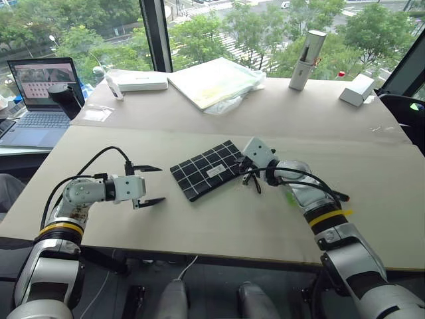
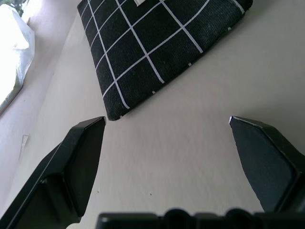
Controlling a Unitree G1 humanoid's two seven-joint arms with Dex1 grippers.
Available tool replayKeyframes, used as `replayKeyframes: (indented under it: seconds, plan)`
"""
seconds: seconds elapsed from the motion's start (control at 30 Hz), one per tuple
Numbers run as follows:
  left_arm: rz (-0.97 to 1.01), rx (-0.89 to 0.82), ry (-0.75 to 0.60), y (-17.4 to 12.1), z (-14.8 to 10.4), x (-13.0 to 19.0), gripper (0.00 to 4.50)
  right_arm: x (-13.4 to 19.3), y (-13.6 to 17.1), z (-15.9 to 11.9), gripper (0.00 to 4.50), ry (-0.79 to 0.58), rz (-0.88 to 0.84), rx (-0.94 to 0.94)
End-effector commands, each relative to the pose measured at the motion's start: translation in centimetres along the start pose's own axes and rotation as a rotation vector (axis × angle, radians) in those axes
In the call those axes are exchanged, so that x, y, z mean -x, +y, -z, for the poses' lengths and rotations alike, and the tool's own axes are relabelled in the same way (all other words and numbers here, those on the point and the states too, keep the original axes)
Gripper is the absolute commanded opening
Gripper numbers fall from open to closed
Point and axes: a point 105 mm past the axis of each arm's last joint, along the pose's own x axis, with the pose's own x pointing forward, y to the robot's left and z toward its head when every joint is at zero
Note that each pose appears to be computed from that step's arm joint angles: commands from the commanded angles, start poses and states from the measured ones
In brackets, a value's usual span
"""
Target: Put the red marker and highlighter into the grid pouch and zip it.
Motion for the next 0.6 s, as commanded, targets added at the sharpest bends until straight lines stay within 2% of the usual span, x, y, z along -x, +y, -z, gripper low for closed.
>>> replayKeyframes:
  seconds: [0.03,0.23,0.6]
  plan:
    - [0.120,0.022,-0.005,-2.6,0.1,-2.1,4.50,0.5,-0.6,1.1,0.05,0.054,0.021,0.139]
    - [0.166,0.040,-0.092,-2.9,-1.6,-3.5,4.50,0.5,-0.8,1.3,0.05,0.048,0.028,0.128]
    - [0.224,-0.069,-0.085,-3.5,-2.5,-5.8,4.50,0.1,-0.4,0.7,0.05,0.023,0.017,0.108]
